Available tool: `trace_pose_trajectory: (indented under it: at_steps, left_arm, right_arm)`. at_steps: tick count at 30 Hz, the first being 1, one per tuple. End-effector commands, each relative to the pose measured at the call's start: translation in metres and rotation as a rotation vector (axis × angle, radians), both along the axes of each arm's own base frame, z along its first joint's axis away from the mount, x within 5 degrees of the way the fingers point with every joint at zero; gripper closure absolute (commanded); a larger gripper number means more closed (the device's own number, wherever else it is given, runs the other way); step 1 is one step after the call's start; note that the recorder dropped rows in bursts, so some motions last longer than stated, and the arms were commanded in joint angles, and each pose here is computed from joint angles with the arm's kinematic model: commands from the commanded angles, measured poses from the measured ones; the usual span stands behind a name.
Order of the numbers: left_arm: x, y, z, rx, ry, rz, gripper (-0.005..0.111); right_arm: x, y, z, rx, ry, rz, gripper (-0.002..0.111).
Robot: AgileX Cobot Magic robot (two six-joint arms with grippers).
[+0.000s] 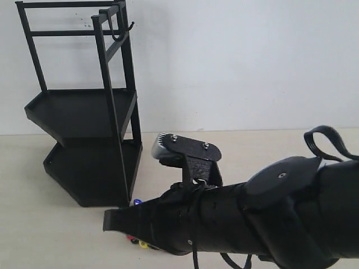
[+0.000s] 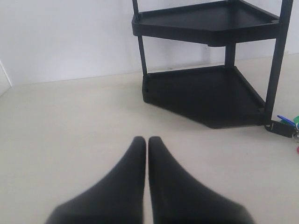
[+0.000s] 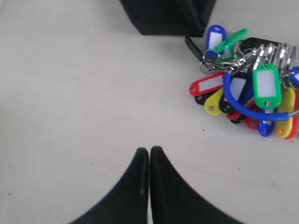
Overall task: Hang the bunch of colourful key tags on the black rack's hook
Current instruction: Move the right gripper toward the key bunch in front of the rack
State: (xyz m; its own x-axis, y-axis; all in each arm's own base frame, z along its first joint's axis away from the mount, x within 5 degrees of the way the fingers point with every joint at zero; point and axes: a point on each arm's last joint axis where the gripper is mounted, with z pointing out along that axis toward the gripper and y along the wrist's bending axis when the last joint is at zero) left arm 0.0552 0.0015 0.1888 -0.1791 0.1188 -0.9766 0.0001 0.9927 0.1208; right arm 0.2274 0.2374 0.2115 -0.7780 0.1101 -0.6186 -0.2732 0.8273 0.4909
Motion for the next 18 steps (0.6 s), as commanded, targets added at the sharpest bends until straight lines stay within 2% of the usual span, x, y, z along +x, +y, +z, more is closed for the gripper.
trace_pose_trajectory:
  at_steps: [1,6,8,10,15,16,18]
  left_arm:
    - [0.0,0.0,0.001,-0.002,-0.012,-0.002,0.102]
    - [0.0,0.0,0.001,-0.002,-0.012,-0.002,0.102]
    - [0.0,0.0,0.001,-0.002,-0.012,-0.002,0.102]
    - [0.0,0.0,0.001,-0.002,-0.012,-0.002,0.102]
    - [0.0,0.0,0.001,-0.002,-0.012,-0.002,0.102]
    - [0.0,0.0,0.001,-0.002,-0.012,-0.002,0.102]
    - [0.0,0.0,0.001,-0.002,-0.012,-0.002,0.102]
  right_arm:
    - [0.012,-0.007,-0.01,0.036,0.077,-0.079,0.109]
    - [0.018,-0.01,-0.028,-0.003,0.135,0.139,0.109]
    - [0.019,-0.007,-0.03,-0.092,0.07,0.283,0.109]
    - [0.021,-0.004,-0.027,-0.159,0.004,0.354,0.109]
    - [0.037,0.002,-0.006,-0.299,-0.164,0.423,0.109]
    - [0.039,0.003,-0.002,-0.346,-0.178,0.464,0.109]
    - [0.034,0.003,0.002,-0.527,-0.199,0.667,0.109]
